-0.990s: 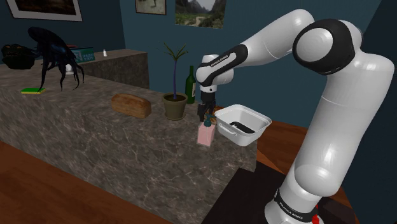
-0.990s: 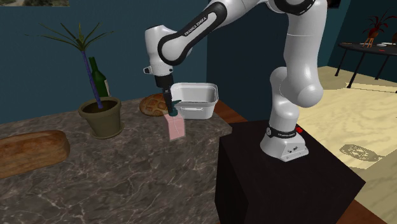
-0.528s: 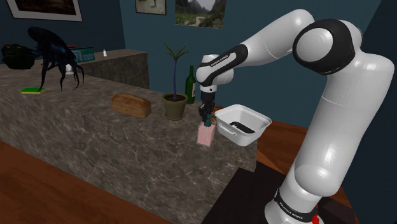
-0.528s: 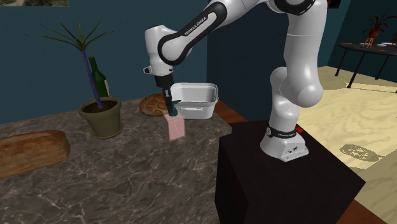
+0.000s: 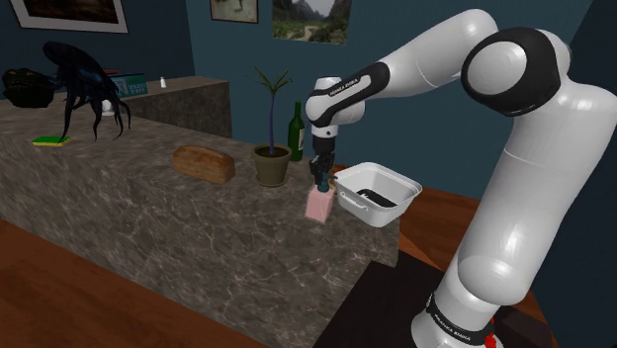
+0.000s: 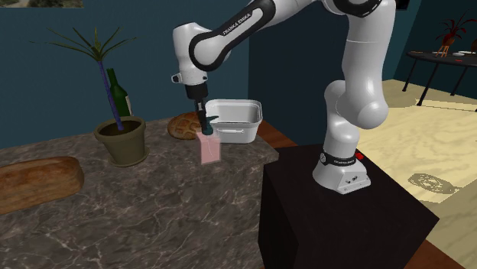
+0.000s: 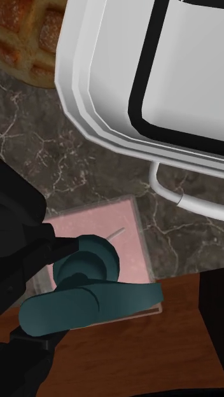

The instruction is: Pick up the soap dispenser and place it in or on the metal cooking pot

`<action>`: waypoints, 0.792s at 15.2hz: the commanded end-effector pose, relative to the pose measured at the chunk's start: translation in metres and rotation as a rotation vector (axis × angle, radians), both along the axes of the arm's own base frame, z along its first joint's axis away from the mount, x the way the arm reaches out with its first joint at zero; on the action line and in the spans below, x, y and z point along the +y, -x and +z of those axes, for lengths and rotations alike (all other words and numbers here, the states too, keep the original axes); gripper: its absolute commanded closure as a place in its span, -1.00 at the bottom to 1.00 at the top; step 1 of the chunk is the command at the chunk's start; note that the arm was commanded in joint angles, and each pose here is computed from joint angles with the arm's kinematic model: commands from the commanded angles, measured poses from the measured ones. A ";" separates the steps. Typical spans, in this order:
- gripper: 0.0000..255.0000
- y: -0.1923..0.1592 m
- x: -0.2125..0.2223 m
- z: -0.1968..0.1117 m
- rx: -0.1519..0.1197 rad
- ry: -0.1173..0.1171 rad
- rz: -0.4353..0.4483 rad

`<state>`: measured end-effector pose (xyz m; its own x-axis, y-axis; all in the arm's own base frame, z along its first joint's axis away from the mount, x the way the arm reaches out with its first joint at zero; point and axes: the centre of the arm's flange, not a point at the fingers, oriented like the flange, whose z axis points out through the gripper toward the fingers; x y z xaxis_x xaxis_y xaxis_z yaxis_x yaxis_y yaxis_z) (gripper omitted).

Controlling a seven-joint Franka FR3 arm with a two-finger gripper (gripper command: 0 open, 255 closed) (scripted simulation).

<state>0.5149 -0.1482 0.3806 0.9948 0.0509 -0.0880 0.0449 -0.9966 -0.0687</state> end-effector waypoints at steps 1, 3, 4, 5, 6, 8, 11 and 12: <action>1.00 0.000 0.000 0.010 0.000 0.000 0.000; 1.00 0.000 0.000 0.021 0.000 0.000 0.000; 1.00 0.000 0.000 0.026 0.000 0.000 0.000; 1.00 0.000 0.000 0.031 0.000 0.000 0.000; 1.00 0.000 0.000 0.037 0.000 0.000 0.000; 1.00 0.000 0.000 0.047 0.000 0.000 0.000; 1.00 0.000 0.000 0.063 0.000 0.000 0.000; 1.00 0.000 0.000 0.068 0.000 0.000 0.000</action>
